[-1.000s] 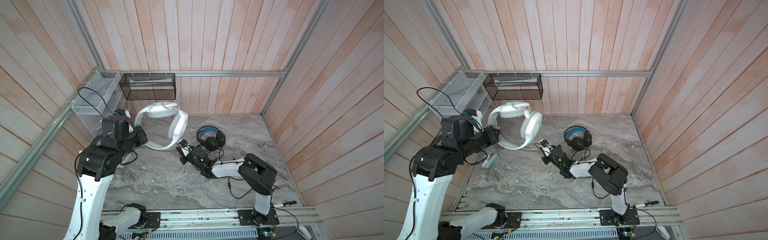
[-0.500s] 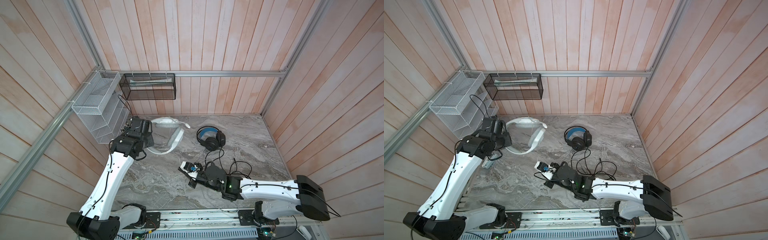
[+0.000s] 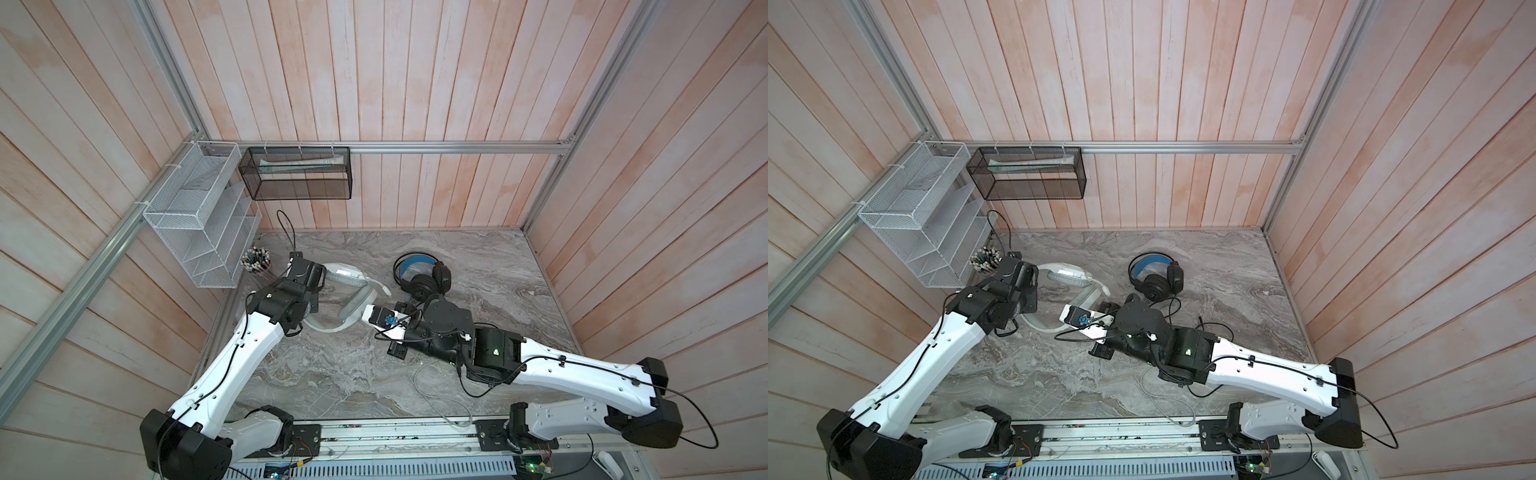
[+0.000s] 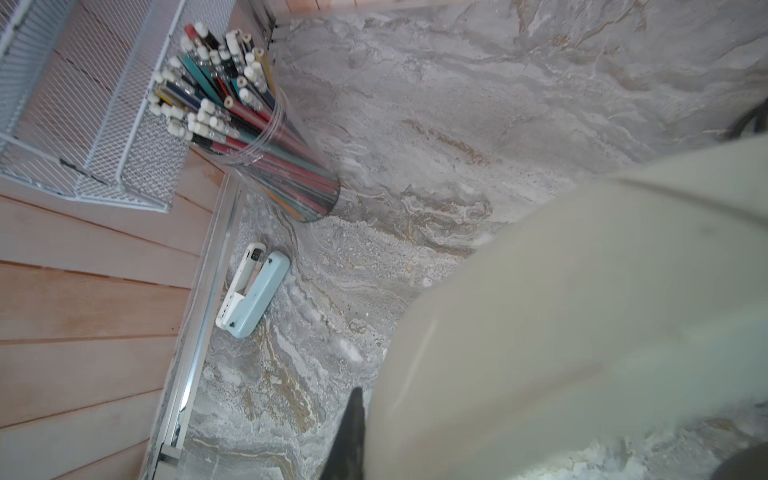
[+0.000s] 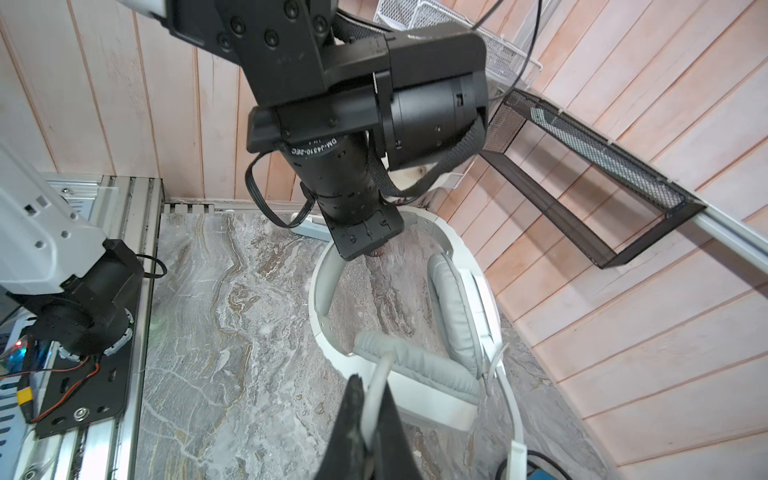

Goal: Wrap the headphones

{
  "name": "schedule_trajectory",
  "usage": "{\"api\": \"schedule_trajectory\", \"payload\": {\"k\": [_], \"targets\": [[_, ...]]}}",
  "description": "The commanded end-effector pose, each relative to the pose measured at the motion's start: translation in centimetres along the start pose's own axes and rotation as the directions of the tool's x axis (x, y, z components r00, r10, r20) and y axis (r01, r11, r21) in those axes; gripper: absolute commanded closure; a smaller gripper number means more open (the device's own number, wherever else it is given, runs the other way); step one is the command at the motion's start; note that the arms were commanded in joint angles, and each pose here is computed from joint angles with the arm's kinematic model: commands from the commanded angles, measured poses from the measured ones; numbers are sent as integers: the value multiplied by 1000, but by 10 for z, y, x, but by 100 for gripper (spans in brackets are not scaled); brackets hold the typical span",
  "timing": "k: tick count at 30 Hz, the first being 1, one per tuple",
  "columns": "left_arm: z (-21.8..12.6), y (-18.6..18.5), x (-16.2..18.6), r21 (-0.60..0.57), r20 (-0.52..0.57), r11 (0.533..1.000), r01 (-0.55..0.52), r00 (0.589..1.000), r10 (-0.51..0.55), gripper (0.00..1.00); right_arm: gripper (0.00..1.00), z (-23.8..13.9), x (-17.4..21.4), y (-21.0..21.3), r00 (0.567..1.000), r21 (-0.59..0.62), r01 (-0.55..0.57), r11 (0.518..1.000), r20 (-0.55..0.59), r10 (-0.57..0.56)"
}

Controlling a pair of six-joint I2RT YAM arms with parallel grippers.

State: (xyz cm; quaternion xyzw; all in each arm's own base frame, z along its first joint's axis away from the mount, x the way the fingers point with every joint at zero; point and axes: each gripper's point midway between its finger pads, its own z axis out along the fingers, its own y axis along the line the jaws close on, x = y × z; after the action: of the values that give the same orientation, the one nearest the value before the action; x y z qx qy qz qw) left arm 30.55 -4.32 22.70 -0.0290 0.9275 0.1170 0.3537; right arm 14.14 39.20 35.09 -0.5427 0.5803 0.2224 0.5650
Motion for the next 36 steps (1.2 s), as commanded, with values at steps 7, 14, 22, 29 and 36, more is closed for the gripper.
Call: {"api": "schedule_trajectory", "payload": {"k": [7, 14, 22, 29, 36], "targets": [[-19, 12, -25, 63, 91, 982, 179, 979, -184, 100, 100, 21, 48, 49, 986, -204, 9, 979, -160, -42], [-34, 8, -33, 313, 10, 889, 333, 935, -354, 100, 100, 34, 84, 75, 983, -256, -76, 964, -182, 30], [-25, 7, -33, 375, -81, 821, 430, 898, -433, 100, 100, 45, 98, 110, 976, -335, -130, 933, -211, 60], [-15, 10, -28, 373, -112, 811, 450, 890, -443, 100, 100, 53, 115, 112, 968, -300, -139, 944, -242, 65], [18, 6, 8, 263, -156, 869, 420, 907, -392, 100, 100, 48, 90, 113, 954, -289, -4, 957, -288, -83]]}}
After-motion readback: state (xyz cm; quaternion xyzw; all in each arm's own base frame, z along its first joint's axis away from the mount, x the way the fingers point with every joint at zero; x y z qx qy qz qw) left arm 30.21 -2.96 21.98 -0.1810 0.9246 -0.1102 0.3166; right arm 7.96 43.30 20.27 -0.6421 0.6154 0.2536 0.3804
